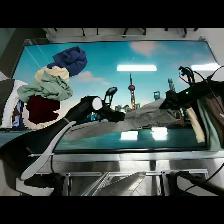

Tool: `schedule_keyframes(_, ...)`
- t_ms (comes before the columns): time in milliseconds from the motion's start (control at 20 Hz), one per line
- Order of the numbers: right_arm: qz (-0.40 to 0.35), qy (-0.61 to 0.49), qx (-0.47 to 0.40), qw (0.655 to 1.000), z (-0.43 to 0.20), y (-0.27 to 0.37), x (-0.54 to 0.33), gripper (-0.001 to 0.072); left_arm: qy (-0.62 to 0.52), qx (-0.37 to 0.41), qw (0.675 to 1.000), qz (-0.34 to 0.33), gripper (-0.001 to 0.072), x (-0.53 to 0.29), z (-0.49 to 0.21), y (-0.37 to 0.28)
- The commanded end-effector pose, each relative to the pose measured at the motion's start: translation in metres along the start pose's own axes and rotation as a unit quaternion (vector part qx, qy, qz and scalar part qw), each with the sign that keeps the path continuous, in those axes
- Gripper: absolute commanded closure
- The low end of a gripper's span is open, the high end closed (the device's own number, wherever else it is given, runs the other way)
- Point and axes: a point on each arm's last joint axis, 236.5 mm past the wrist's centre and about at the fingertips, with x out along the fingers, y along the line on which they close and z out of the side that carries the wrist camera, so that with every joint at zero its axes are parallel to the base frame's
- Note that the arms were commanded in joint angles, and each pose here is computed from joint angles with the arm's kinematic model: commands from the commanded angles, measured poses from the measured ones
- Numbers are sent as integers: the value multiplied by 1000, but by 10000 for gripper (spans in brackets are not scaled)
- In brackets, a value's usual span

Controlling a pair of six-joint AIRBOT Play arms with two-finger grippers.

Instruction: Fold the shirts.

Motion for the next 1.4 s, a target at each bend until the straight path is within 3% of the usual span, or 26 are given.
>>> schedule_keyframes(0, 42, -41, -3, 998, 10, 29, -10, 689, 15, 16, 1000, -4, 696, 39, 13, -16)
schedule_keyframes(450, 71, -42, -7, 997, 11, 43, -11, 688, 44, 35, 998, -6, 696, 59, 13, -25)
schedule_keyframes(600, 90, -44, -9, 995, 11, 52, -12, 688, 56, 99, 993, -4, 696, 21, 9, -24)
schedule_keyframes(750, 148, -65, -53, 985, 18, 83, -18, 688, 61, 120, 990, 39, 696, -36, -8, 7)
schedule_keyframes(1100, 169, -70, -105, 978, 11, 157, 24, 689, -3, -15, 996, 89, 696, -164, -85, 112)
schedule_keyframes(1350, 202, -33, -116, 972, -17, 226, 87, 689, -113, -122, 978, 129, 696, -237, -98, 174)
